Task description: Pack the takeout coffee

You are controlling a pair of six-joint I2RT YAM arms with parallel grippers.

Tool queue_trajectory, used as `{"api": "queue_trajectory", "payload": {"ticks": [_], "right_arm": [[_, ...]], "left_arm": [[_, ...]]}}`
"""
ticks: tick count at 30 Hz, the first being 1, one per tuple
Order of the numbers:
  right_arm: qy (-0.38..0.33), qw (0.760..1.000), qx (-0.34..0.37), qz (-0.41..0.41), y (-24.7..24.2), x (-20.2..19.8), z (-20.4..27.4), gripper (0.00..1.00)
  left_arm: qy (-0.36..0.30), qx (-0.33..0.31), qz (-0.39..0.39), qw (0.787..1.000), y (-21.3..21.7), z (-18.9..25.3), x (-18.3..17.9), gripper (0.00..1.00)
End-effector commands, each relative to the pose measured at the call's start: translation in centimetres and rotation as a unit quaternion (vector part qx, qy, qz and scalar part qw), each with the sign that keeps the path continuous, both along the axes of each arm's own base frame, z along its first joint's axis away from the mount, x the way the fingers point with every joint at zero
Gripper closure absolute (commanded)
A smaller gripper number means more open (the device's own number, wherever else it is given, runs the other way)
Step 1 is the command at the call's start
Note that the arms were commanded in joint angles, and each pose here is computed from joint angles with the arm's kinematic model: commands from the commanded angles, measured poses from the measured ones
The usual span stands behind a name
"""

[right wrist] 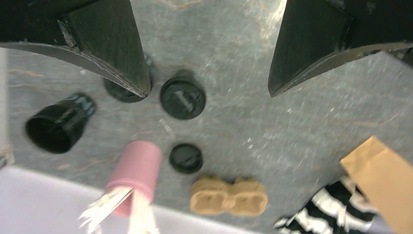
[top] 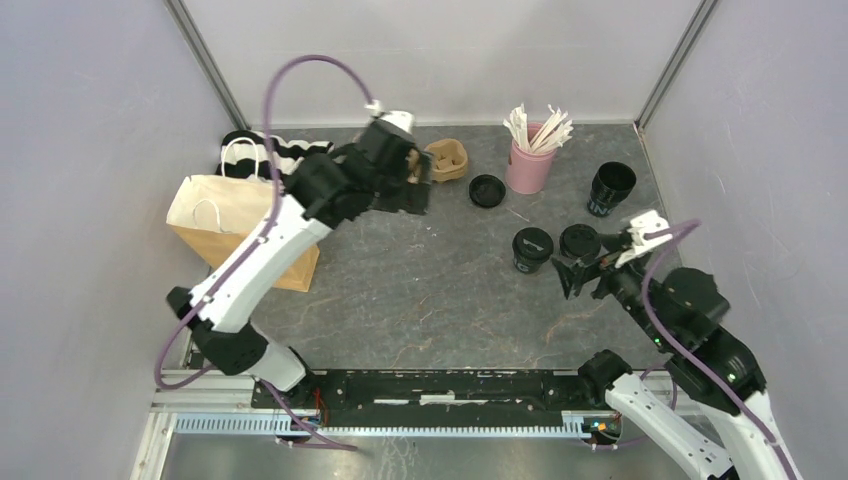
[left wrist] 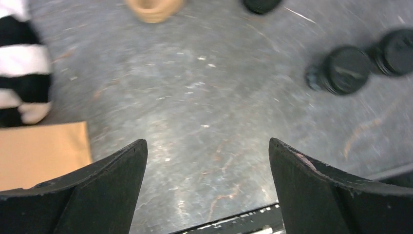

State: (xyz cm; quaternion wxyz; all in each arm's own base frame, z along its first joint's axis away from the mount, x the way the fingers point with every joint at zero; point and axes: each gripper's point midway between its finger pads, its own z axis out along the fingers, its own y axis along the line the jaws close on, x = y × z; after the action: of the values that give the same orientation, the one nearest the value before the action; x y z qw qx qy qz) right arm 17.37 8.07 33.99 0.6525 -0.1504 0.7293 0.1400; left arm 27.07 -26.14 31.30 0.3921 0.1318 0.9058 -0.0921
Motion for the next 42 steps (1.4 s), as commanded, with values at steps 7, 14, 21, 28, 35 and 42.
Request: {"api": "queue_trajectory", "payload": {"ticks": [7,14,21,28,35,42], "right_arm": [[0.151,0.986,-0.011,0.069,6.4,3.6,-8.1,0.02],[0.15,0.987,-0.025,0.048,8.5,8.3,-6.7,0.02],[0.162,0.986,-0.023,0.039,9.8,10.5,-7.3,0.02],[0.163,0.985,-0.054,0.031,10.0,12.0,-7.6,0.02],[0.141,0.985,-0.097,0.034,9.4,12.5,-7.2,0.02],[0.133,0.984,-0.114,0.032,8.9,12.5,-7.8,0.02]], "left_arm": [[0.013,-0.031,0.094,0.995,4.7,-1.0,5.8,0.0],[0.041,-0.032,0.174,0.983,5.6,-7.0,13.9,0.16],[0.062,-0.059,0.194,0.977,6.6,-12.6,20.6,0.32],[0.049,-0.015,0.214,0.975,7.4,-15.7,24.9,0.49],[0.028,0.022,0.234,0.972,7.6,-17.5,26.4,0.5],[0.013,0.047,0.247,0.968,8.2,-18.2,27.1,0.5]]}}
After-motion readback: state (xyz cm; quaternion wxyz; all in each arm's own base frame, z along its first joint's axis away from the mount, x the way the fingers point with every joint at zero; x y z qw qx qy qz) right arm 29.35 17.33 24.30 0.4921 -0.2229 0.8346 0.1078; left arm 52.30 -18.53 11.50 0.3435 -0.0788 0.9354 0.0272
